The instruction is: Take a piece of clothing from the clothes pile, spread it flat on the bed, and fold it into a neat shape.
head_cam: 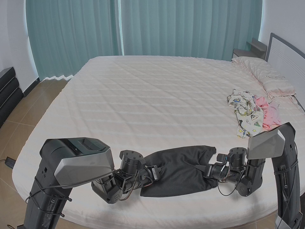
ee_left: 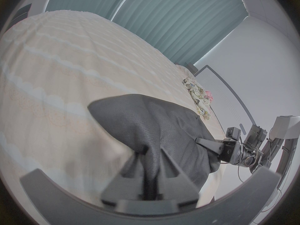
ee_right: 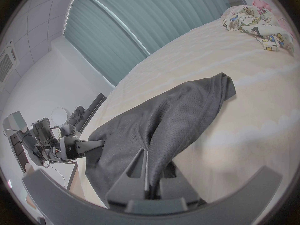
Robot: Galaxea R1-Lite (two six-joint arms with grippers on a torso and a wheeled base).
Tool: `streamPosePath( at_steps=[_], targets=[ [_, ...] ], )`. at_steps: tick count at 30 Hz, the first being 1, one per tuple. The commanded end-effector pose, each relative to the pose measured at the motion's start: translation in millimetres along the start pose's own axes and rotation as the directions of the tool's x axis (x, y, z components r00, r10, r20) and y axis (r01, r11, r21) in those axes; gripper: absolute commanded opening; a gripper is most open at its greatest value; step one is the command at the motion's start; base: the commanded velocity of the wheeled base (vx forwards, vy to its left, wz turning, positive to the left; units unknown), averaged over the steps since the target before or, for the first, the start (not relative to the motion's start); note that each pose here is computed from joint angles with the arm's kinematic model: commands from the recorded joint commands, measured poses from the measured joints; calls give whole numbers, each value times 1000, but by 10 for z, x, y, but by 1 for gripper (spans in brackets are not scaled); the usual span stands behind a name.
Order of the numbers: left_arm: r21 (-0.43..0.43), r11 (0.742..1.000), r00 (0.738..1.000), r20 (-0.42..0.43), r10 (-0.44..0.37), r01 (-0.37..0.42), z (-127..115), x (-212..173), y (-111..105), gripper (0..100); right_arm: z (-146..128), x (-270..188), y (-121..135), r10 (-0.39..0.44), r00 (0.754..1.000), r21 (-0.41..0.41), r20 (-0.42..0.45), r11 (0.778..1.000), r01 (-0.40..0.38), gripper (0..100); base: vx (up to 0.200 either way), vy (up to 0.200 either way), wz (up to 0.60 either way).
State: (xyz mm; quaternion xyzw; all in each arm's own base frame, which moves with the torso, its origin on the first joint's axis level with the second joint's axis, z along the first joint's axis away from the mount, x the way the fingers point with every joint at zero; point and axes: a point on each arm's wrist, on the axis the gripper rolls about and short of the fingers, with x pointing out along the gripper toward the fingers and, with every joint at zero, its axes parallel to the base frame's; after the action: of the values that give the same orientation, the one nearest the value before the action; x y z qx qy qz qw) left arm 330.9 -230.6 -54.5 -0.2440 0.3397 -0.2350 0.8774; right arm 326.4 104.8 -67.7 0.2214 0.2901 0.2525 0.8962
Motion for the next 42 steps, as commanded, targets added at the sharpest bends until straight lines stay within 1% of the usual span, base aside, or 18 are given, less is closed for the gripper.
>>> streamPosePath(
  at_steps=[1,5,10,13,17,22,24,27,34,42],
  targets=[
    [-1,1000,1000,7,-4,4,16,-8,-6,0,12,-18,12,1,1000,1,4,1000,-1,0,0,0,0],
    [-16,1000,1000,1,1,-1,-3,-31,6,0,-3,-94,56,12,1000,40,14,999,-13,0,0,0,0],
    [-32,999,1000,-1,3,-3,-10,-43,2,0,14,-139,84,14,1000,64,14,998,-15,0,0,0,0],
    [-56,998,1000,9,-5,6,29,-65,-25,0,9,-166,105,15,1000,93,9,996,-15,0,0,0,0],
    [-93,996,1000,18,-13,14,63,-80,-54,0,4,-181,157,23,1000,94,4,995,-23,0,0,-200,0],
    [-90,996,1000,11,-19,20,30,-129,-89,0,72,-254,197,26,999,92,21,995,-28,0,0,-200,0],
    [-86,996,999,26,-33,35,54,-146,-125,0,81,-306,229,26,999,92,19,995,-28,0,0,-200,0],
    [-87,996,999,30,-34,36,64,-192,-139,0,102,-353,270,28,999,88,24,996,-30,0,0,-200,0],
    [-85,995,999,26,-42,44,52,-207,-178,0,100,-386,236,12,1000,97,23,995,-14,0,0,-200,0],
    [-85,996,999,21,-39,41,36,-214,-173,0,86,-447,214,-5,1000,106,16,994,3,0,0,-200,0]
  ],
)
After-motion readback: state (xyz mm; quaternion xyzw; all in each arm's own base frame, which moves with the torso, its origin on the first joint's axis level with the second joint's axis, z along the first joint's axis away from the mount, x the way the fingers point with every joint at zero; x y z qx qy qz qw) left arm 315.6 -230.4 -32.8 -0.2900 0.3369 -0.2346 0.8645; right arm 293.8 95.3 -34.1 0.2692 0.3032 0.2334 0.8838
